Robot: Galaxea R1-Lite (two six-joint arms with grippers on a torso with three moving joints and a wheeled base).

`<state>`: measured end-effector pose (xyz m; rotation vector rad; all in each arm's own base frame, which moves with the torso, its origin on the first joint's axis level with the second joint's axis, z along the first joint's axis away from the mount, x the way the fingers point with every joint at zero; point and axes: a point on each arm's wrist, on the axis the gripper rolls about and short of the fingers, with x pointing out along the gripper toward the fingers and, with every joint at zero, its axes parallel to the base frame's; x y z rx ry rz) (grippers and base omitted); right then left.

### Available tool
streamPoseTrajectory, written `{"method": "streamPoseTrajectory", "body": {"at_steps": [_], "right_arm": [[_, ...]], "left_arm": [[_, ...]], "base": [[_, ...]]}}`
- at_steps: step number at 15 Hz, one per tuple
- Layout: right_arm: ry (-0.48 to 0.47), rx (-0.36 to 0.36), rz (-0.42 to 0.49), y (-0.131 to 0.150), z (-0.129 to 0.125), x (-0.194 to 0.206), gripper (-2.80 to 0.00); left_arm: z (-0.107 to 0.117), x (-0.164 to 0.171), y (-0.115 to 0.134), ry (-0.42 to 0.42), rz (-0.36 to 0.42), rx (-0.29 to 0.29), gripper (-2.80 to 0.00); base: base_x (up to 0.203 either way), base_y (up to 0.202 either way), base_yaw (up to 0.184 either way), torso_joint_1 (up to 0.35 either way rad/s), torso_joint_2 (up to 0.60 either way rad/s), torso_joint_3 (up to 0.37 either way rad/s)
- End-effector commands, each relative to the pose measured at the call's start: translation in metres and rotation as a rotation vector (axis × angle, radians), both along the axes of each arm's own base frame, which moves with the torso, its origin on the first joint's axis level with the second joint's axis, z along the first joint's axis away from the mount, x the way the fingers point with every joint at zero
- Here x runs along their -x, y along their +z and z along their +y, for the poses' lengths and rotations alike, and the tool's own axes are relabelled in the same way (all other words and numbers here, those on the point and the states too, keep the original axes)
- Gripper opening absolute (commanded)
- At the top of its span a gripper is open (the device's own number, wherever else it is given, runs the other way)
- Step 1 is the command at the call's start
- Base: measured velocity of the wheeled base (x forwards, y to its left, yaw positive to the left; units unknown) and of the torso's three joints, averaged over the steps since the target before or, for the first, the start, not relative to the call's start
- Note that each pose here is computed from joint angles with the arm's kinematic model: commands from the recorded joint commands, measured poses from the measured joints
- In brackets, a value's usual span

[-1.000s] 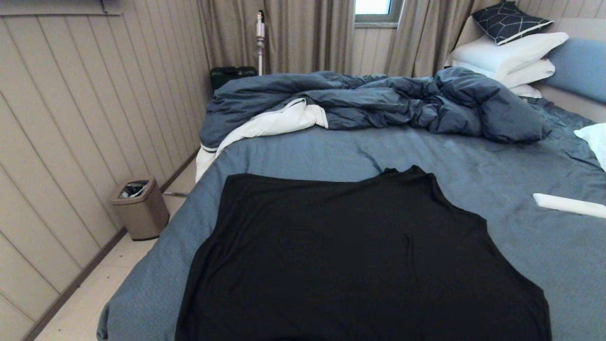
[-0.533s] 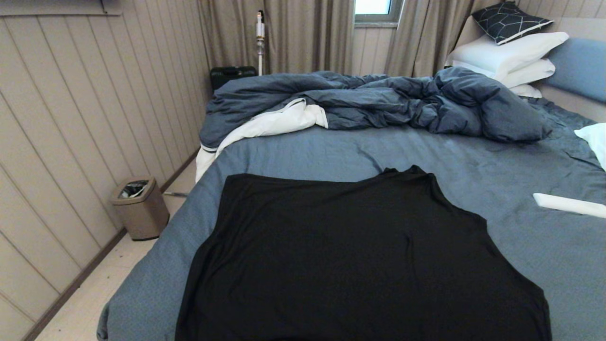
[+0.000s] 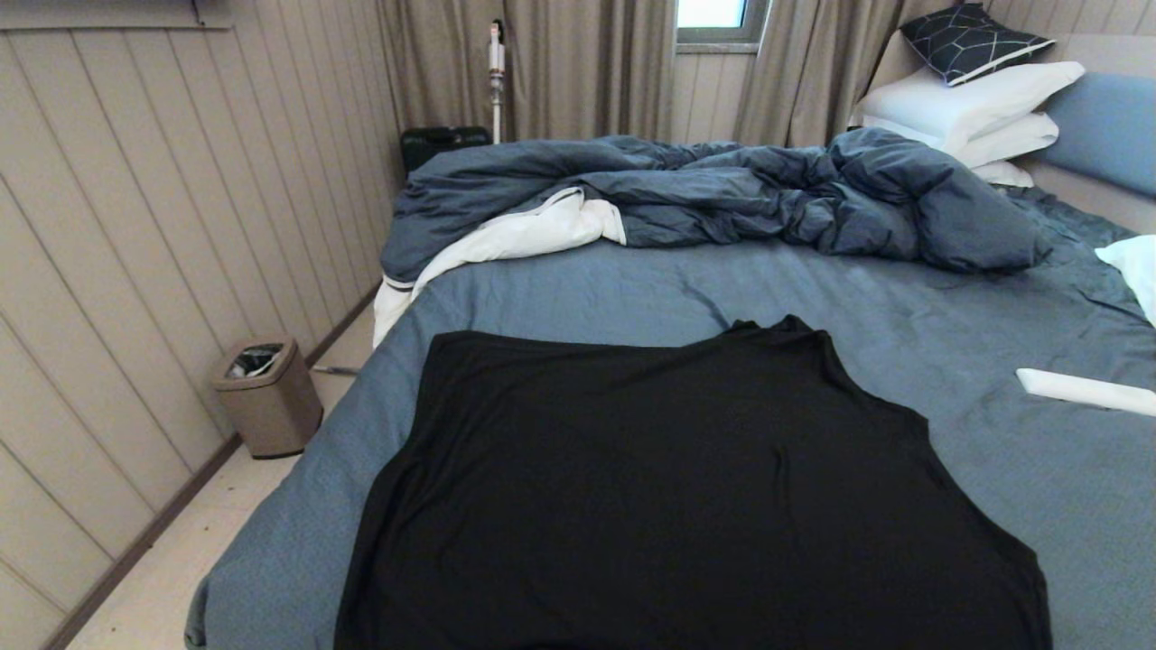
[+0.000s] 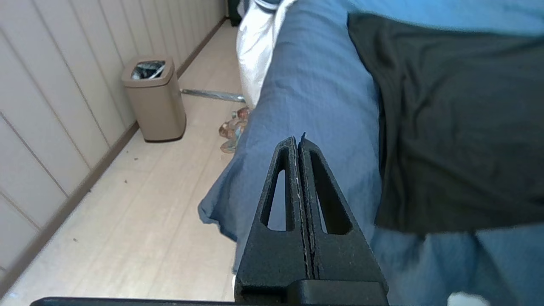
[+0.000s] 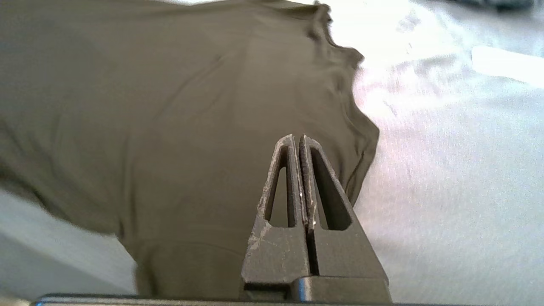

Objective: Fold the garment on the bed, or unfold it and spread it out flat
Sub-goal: Fold the black T-shirt

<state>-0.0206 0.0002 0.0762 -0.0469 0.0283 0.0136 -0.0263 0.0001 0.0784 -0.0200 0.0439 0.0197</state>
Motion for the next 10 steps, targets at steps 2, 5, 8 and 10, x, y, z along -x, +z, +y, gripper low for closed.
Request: {"method": "streamPoseTrajectory", "body": {"at_steps": [2, 5, 8, 10], "right_arm": [[-0.021, -0.044, -0.025, -0.0003, -0.0005, 0.0018, -2.80], [-0.021, -0.044, -0.025, -0.0003, -0.0005, 0.0018, -2.80], [-0.017, -0.039, -0.025, -0.0004, -0.0004, 0.0018, -2.80], [-0.015, -0.037, -0.028, -0.0002, -0.0004, 0.0019, -2.80]], "left_arm": [[0.0001, -0.0004, 0.0001, 0.004, -0.004, 0.004, -2.80], [0.0001, -0.0005, -0.0001, 0.004, -0.004, 0.007, -2.80], [0.0001, -0.0004, 0.0001, 0.004, -0.004, 0.006, -2.80], [0.0001, -0.0004, 0.0001, 0.004, -0.004, 0.004, -2.80]], "base": [[0.000, 0.000, 0.000, 0.000, 0.00, 0.000], [0.000, 0.000, 0.000, 0.000, 0.00, 0.000], [0.000, 0.000, 0.000, 0.000, 0.00, 0.000], [0.000, 0.000, 0.000, 0.000, 0.00, 0.000]]}}
